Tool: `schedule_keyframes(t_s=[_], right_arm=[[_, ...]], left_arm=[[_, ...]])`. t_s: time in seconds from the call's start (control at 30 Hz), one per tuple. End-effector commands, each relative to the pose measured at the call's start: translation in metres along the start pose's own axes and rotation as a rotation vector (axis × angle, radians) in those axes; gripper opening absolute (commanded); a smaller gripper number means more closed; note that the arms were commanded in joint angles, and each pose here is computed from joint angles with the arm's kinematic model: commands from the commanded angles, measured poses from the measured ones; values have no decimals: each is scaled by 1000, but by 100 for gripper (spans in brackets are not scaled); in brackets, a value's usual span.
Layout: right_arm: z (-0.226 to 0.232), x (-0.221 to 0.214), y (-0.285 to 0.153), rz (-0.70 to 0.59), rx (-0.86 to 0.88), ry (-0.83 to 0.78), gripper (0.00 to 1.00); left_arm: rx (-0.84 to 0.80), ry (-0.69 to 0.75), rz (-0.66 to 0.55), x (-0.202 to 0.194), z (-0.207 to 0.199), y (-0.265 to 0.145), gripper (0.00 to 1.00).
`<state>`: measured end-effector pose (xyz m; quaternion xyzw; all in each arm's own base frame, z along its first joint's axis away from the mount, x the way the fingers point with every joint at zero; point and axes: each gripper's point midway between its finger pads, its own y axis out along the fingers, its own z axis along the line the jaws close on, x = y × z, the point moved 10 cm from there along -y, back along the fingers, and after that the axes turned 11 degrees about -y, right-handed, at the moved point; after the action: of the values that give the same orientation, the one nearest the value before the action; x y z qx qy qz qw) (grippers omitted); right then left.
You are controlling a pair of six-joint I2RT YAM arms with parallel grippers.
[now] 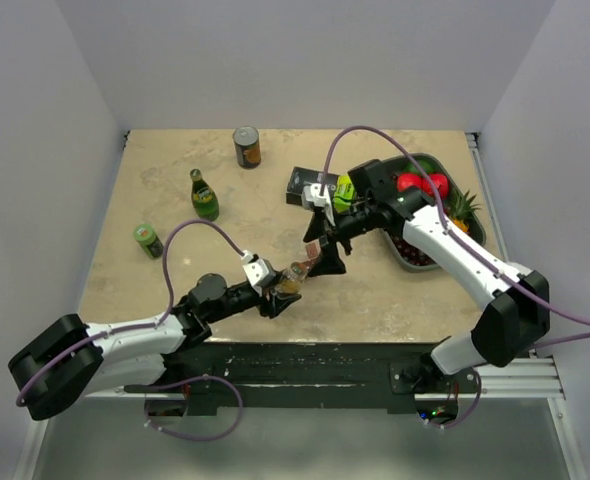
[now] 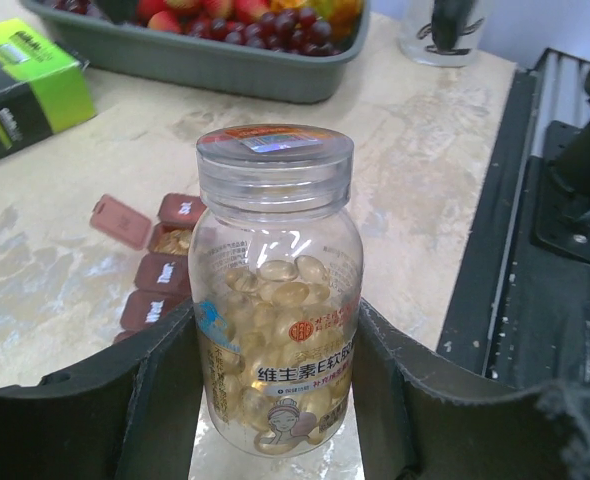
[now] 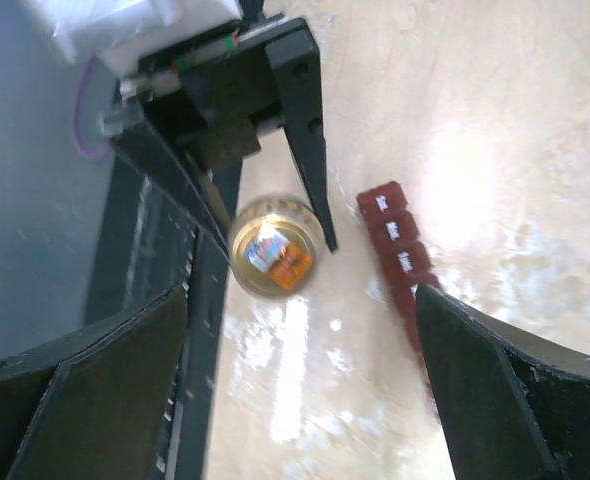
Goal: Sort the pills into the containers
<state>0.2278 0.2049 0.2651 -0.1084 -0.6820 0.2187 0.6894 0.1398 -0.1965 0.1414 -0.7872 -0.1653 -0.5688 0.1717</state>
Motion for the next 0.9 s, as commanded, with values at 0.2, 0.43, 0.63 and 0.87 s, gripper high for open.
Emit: schedule_keyframes(t_s=[0.2, 0.43, 0.63, 0.87], right_arm=[[37, 12, -31, -49, 217, -515, 99], [43, 5, -21, -40, 273, -505, 99], [42, 3, -8, -12, 283, -471, 95], [43, 0, 7, 2, 307, -432, 83]], left_arm=[[-312, 36, -101, 22, -28, 3, 0], [-361, 8, -88, 20, -31, 6, 0], [-408, -18, -101, 22, -35, 9, 0], [-430, -27, -90, 22, -36, 11, 0]])
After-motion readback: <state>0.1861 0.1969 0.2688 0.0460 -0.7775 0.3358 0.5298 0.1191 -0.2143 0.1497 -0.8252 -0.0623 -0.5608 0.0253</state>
